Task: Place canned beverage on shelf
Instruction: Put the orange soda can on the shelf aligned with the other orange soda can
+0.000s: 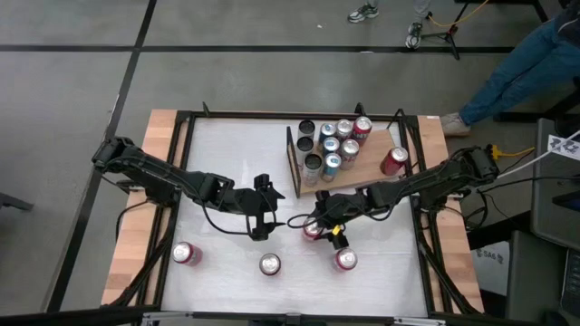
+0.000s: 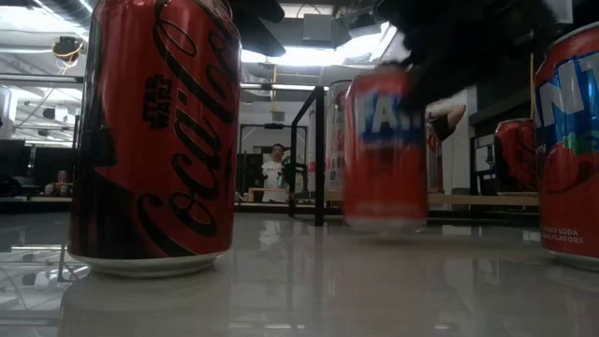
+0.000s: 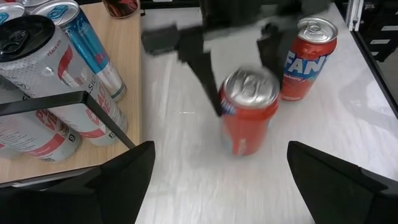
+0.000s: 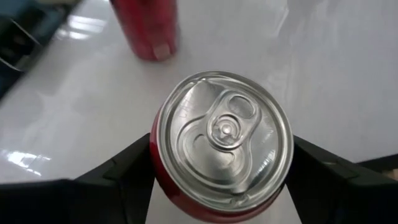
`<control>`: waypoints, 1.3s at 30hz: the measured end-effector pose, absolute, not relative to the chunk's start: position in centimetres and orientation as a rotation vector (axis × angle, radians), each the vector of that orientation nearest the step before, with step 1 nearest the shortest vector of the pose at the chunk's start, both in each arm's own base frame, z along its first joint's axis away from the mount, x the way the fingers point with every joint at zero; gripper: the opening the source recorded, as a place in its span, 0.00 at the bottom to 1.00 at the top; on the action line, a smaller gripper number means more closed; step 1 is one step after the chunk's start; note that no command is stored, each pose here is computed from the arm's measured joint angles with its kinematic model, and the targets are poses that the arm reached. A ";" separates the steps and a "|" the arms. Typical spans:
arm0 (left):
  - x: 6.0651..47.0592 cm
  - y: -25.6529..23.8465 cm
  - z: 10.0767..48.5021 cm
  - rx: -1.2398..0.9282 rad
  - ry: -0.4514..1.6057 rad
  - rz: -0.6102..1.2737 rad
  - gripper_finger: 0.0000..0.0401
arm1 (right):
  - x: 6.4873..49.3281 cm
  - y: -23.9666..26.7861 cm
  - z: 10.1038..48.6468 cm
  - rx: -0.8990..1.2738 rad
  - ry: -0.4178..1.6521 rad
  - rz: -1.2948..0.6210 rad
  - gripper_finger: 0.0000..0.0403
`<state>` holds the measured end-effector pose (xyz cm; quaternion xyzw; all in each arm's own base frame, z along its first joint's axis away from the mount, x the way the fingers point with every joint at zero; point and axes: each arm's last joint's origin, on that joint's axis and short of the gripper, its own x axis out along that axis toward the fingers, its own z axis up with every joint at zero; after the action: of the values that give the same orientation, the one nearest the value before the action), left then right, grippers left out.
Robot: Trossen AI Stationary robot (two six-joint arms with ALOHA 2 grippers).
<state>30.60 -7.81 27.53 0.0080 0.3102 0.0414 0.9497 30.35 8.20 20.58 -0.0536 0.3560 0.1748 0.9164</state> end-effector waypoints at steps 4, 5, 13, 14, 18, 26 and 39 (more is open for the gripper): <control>30.7 -7.6 27.5 0.014 0.631 0.092 0.89 | 29.2 8.0 22.5 -0.102 0.701 0.380 0.69; 30.7 -7.5 27.5 0.013 0.631 0.095 0.89 | 28.8 7.9 23.0 -0.102 0.703 0.380 0.69; 30.9 -6.5 27.5 0.004 0.631 0.125 0.89 | 23.5 6.2 27.4 -0.087 0.722 0.272 0.69; 30.9 -6.4 27.5 0.003 0.631 0.128 0.89 | 22.8 5.9 27.9 -0.089 0.725 0.249 0.69; 31.0 -6.2 27.5 0.000 0.631 0.134 0.89 | 19.7 4.9 29.4 -0.091 0.734 0.155 0.70; 31.0 -6.2 27.6 0.000 0.629 0.134 0.89 | 15.4 3.2 31.0 -0.134 0.709 -0.028 0.70; 31.0 -6.2 27.6 0.000 0.628 0.134 0.89 | 13.7 -1.0 30.4 -0.042 0.867 -0.204 0.70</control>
<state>30.98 -6.24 27.56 -0.0002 0.3086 0.0656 0.9489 13.69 -0.98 30.36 -0.0201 0.4192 -0.0985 0.9023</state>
